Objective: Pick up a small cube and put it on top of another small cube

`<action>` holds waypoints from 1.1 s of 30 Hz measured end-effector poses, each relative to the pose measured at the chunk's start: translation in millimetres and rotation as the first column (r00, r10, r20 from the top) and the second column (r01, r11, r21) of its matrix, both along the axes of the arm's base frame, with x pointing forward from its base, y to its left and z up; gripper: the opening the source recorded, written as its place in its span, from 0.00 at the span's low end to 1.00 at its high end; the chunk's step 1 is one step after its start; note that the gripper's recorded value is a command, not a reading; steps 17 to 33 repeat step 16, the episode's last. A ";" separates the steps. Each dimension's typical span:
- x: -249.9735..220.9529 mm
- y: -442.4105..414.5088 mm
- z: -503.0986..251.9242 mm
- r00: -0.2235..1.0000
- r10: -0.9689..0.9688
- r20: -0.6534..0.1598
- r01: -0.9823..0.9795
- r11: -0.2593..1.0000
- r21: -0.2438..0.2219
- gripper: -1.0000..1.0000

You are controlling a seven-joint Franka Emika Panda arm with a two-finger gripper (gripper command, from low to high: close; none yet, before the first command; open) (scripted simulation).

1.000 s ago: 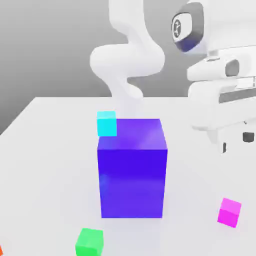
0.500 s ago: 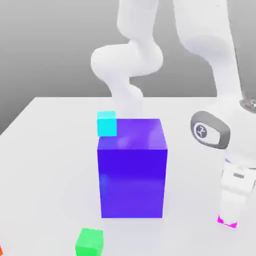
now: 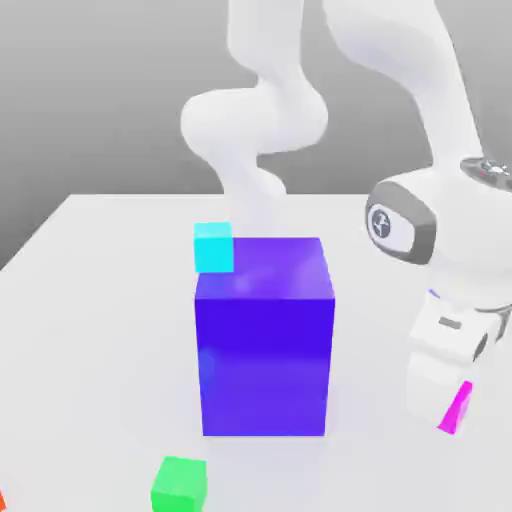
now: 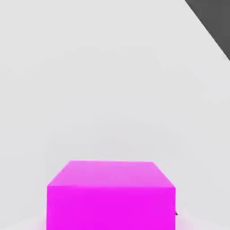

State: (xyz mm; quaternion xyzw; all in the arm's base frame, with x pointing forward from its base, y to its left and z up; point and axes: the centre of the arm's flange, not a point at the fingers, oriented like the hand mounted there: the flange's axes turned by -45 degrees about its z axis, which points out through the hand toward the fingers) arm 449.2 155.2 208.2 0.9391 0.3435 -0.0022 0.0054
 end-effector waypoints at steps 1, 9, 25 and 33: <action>9.0 -24.6 3.7 0.997 -0.071 0.000 0.071 0.997 -0.001 0.00; 35.8 -219.1 5.8 0.823 -0.568 -0.001 0.568 0.823 0.012 0.00; 35.2 -236.4 -20.4 0.796 -0.606 -0.001 0.606 0.796 0.012 1.00; 35.2 -236.4 -20.4 0.796 -0.606 -0.001 0.606 0.796 0.012 1.00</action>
